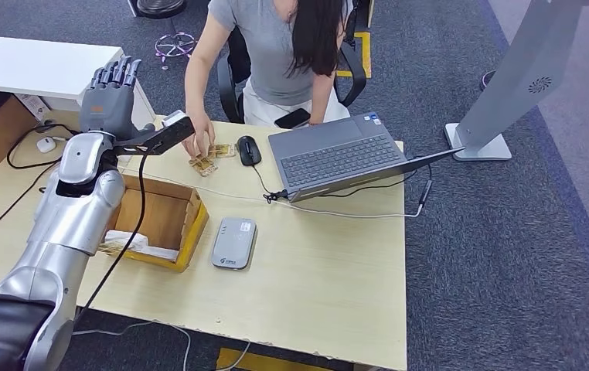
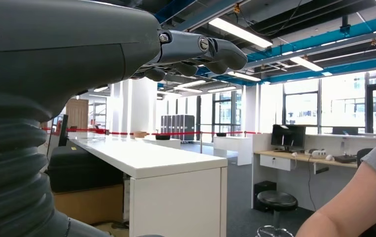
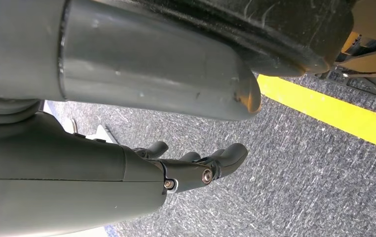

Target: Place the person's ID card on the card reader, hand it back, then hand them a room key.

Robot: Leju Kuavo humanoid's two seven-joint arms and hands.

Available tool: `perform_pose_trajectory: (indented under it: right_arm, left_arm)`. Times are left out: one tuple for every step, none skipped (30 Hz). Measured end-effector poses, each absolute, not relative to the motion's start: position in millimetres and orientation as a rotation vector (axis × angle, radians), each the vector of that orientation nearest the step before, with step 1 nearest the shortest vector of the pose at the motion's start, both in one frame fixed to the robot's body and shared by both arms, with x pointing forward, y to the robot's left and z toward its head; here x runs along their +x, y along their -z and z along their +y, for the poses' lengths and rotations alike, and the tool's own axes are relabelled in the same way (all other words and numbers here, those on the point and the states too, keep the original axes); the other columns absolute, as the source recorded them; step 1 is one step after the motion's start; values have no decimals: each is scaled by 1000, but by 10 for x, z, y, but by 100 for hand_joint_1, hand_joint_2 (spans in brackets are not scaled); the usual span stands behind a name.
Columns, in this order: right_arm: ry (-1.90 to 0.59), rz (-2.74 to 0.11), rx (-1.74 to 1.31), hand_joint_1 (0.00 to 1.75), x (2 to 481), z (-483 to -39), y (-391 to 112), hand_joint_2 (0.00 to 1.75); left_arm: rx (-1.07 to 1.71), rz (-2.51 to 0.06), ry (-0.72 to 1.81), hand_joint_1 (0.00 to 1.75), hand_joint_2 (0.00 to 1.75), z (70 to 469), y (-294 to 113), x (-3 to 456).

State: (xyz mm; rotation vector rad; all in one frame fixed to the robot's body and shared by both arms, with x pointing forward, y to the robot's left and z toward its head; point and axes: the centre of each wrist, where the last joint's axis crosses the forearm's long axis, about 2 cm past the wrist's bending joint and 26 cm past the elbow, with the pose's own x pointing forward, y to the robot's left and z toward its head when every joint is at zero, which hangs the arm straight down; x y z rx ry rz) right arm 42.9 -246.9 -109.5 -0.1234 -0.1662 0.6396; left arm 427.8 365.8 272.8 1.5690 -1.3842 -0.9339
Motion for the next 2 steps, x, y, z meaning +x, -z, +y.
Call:
perform_pose_trajectory:
  right_arm:
    - [-640,-166,-123,0,429,-2469,1095,0]
    - [-640,-166,-123,0,429,-2469,1095,0]
  left_arm:
    - [1569,-1384,934,0,175,3658,-2728,4278]
    - [1569,-1384,934,0,175,3659,-2727,4278]
